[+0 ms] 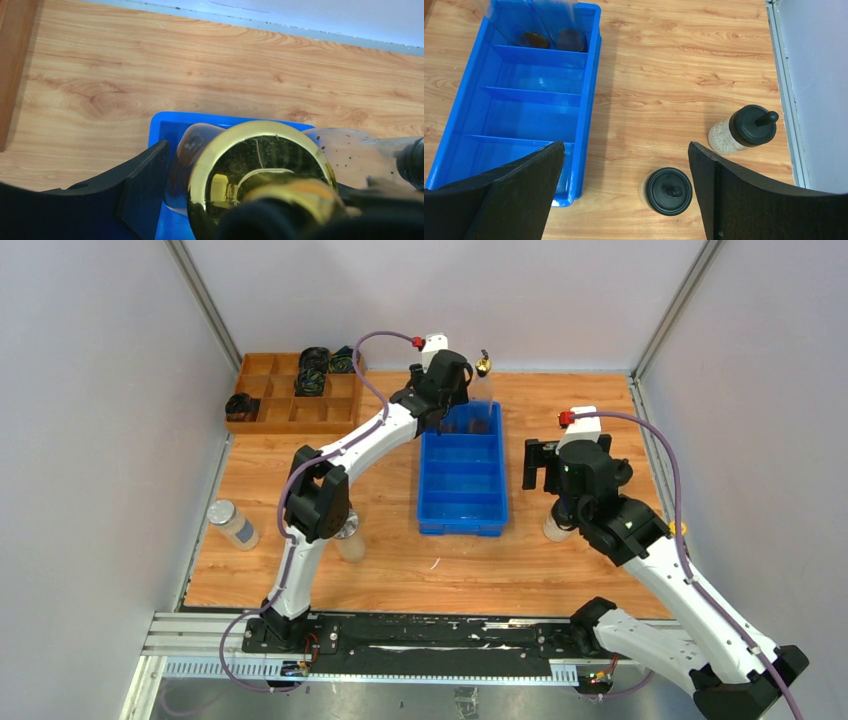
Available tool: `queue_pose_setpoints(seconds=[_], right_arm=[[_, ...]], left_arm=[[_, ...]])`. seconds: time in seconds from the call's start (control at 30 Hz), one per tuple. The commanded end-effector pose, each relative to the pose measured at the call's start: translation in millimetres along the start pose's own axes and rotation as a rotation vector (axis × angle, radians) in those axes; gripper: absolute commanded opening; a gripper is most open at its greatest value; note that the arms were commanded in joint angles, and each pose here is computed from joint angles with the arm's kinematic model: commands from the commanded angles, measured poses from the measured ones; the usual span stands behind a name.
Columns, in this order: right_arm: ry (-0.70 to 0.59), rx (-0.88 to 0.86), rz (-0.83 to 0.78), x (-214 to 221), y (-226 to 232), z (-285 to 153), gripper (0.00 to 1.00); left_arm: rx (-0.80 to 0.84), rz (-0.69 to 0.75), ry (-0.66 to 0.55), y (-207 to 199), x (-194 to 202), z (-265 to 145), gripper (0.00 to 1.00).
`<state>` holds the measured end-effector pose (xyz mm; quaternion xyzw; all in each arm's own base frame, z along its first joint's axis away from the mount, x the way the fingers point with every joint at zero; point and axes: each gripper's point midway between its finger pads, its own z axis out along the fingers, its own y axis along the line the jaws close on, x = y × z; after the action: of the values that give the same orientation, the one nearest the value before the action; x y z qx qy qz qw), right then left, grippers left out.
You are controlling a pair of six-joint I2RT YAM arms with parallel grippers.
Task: Organize the condiment bottles
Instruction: Place the bottle in the storage box, then pick up the bottle from the center of the board.
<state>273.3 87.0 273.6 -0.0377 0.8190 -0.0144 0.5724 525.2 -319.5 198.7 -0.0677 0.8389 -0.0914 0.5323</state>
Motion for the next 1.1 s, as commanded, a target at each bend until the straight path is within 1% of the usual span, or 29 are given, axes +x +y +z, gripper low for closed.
queue_pose_setpoints(seconds=[0.0,0.13,0.23,0.37,0.4,0.43,0.7,0.83,0.97,1.07], right_arm=[[0.004,-0.012,0.010,4,4,2,1.00],[0.006,-0.015,0.012,6,5,2,1.00],[0.007,-0.018,0.012,5,6,3,1.00],[0.007,-0.022,0.013,5,8,3,1.00],[0.009,-0.022,0.014,6,8,4,1.00],[0.011,-0.025,0.016,6,9,4,1.00],[0.013,-0.040,0.033,8,12,4,1.00],[0.009,-0.047,0.042,6,13,3,1.00],[0.005,-0.054,0.053,4,14,1,1.00],[0.001,-0.050,0.054,2,11,-1,1.00]], left_arm=[[-0.025,-0.033,-0.064,-7,-17,0,0.70],[-0.033,-0.023,-0.048,-5,-9,3,0.73],[-0.027,-0.019,-0.042,-6,-7,4,0.77],[-0.008,-0.010,-0.038,-8,-10,0,0.89],[-0.003,-0.006,-0.039,-8,-11,-2,0.97],[-0.001,-0.003,-0.039,-8,-12,-4,1.00],[0.037,-0.006,-0.043,-9,-26,-24,1.00],[0.077,-0.005,-0.033,-14,-38,-42,1.00],[0.118,0.027,0.018,-18,-43,-67,1.00],[0.152,0.050,0.072,-14,-35,-90,1.00]])
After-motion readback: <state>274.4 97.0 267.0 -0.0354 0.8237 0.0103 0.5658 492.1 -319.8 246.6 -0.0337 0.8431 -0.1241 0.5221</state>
